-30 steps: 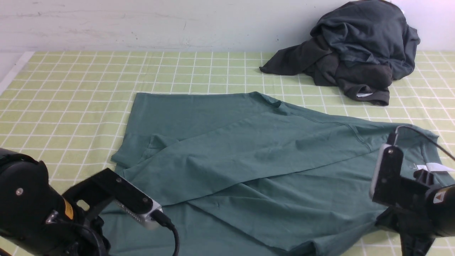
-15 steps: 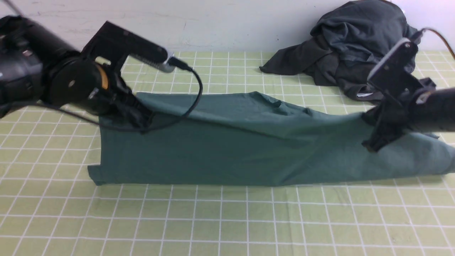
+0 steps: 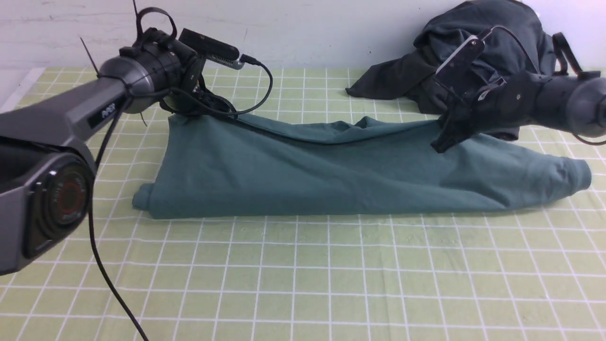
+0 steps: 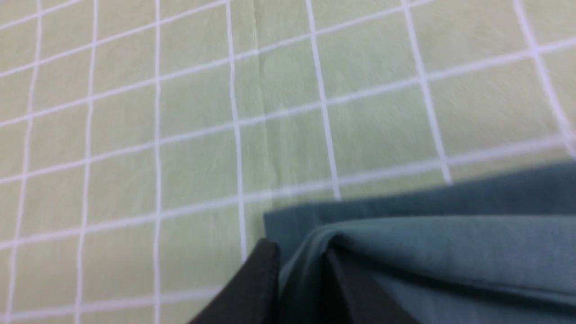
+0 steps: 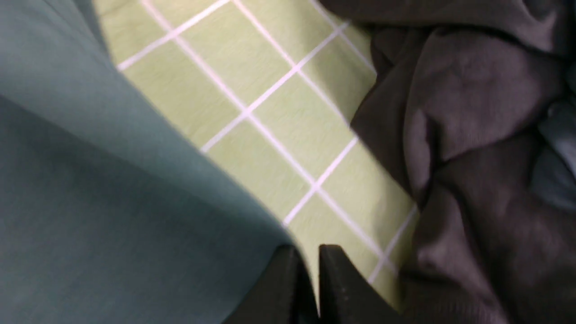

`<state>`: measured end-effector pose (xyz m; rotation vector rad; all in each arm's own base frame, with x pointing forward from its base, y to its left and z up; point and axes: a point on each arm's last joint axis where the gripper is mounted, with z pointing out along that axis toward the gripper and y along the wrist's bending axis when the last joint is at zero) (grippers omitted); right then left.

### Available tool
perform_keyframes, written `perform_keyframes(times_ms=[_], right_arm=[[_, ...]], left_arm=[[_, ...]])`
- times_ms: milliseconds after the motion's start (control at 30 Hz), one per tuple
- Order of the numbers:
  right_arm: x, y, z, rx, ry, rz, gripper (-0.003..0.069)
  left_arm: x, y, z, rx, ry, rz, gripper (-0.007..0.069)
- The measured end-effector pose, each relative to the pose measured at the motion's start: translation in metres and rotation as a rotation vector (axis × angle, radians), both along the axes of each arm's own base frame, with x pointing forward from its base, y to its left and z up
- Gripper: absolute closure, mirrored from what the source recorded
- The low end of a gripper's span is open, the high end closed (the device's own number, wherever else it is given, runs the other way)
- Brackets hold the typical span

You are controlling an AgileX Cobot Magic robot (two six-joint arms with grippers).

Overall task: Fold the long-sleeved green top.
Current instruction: Use both arms to drag the lower edge of the fabric forward and fold it over the upper edge

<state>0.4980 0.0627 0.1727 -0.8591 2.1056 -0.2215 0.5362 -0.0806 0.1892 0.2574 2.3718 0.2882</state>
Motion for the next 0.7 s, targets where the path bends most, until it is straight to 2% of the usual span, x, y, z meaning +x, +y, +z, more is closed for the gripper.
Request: perform_keyframes(times_ms=[33,67,167,300,333,433,533,600,700], right_arm=[[0.005,-0.002,0.003,0.022,-0.014,-0.022,0.05],[0.006,-0.003,0.005,0.03,-0.018,-0.031,0.0485],[0.01,-0.017,0.024,0.12,-0.033,-0.123,0.0374],[0.002,-0.035,0.041,0.177,0.029,-0.2,0.0337],[-0.004,-0.043,0.05,0.205,0.074,-0.24,0.0338],[-0.021,-0.049,0.064,0.274,0.212,-0.306,0.0397],[-0.029,-0.037,0.063,0.348,0.327,-0.283,0.0532],[-0.03,-0.017,0.057,0.401,0.366,-0.212,0.0618],[-0.026,0.023,0.042,0.452,0.368,-0.072,0.0661]], left_arm=[[0.01,0.003,-0.006,0.005,0.002,0.023,0.0406],[0.012,0.003,-0.009,0.008,0.007,0.025,0.0391],[0.019,0.014,0.009,0.026,-0.009,0.082,0.0293],[0.015,0.025,0.038,0.044,-0.009,0.122,0.0279],[0.008,0.029,0.057,0.067,0.006,0.128,0.0289],[-0.014,0.031,0.096,0.082,0.096,0.079,0.0369],[-0.036,0.02,0.128,-0.002,0.156,-0.061,0.0477],[-0.045,0.008,0.142,-0.108,0.162,-0.163,0.0556],[-0.056,-0.009,0.149,-0.233,0.183,-0.255,0.0613]])
